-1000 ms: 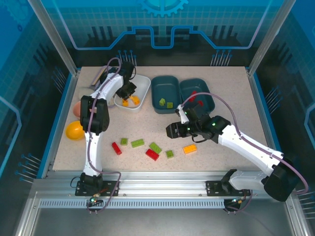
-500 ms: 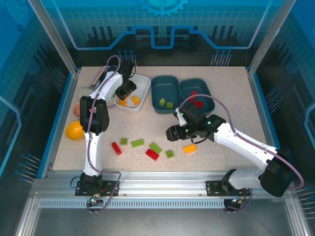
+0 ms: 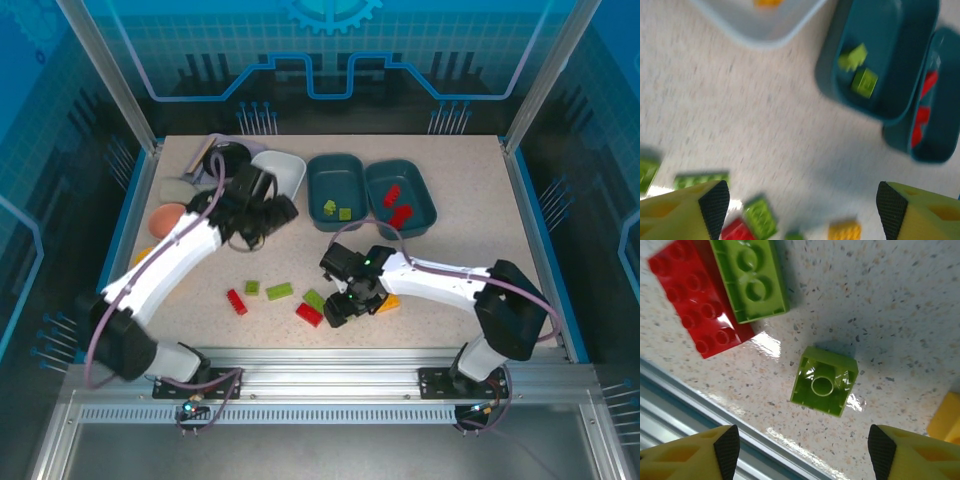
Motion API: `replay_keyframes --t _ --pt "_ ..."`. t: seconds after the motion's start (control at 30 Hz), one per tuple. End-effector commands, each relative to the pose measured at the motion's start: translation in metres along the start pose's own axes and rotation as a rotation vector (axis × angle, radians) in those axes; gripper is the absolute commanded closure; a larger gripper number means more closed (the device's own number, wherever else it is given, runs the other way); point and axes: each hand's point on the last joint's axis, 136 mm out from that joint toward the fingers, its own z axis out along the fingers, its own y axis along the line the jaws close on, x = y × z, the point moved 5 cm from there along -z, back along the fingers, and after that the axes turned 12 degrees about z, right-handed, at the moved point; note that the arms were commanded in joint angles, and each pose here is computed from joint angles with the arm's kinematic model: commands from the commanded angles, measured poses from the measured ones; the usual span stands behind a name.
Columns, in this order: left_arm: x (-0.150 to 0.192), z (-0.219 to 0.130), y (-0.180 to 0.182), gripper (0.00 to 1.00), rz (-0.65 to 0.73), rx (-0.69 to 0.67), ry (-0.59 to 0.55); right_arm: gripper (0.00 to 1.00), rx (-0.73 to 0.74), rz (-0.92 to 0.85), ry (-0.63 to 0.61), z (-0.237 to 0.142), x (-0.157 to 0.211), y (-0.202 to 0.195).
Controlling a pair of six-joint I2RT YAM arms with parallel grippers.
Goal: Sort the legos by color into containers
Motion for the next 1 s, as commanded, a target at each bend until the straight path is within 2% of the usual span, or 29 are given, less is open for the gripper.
replay_keyframes --t 0.0,0.17,0.37,0.57,0.67,0.83,0.97 --pt "0.038 -0.007 0.015 0.17 -0.009 0.092 0.047 0.31 0.044 0.045 -0.002 0.006 -0.007 0.002" --pt "0.084 -0.028 0.049 0.15 -0.032 0.156 0.088 0.39 0.071 0.067 0.013 0.020 -0.015 0.005" --pt "0.104 -0.040 0.066 0.15 -0.040 0.194 0.100 0.58 0.132 0.083 0.031 0.031 -0.017 -0.001" --pt "0.099 -0.046 0.059 0.15 -0.025 0.238 0.076 0.66 0.150 0.082 -0.015 0.010 -0.026 -0.002" --pt "0.092 -0.049 0.053 0.15 -0.026 0.251 0.051 0.67 0.145 0.097 -0.077 -0.014 -0.039 -0.007" --pt "0.073 -0.058 0.036 0.16 -0.022 0.271 -0.008 0.67 0.099 0.185 -0.237 -0.071 -0.090 -0.028" --pt "0.059 -0.059 0.024 0.16 -0.019 0.284 -0.049 0.67 0.083 0.241 -0.305 -0.088 -0.140 -0.045"
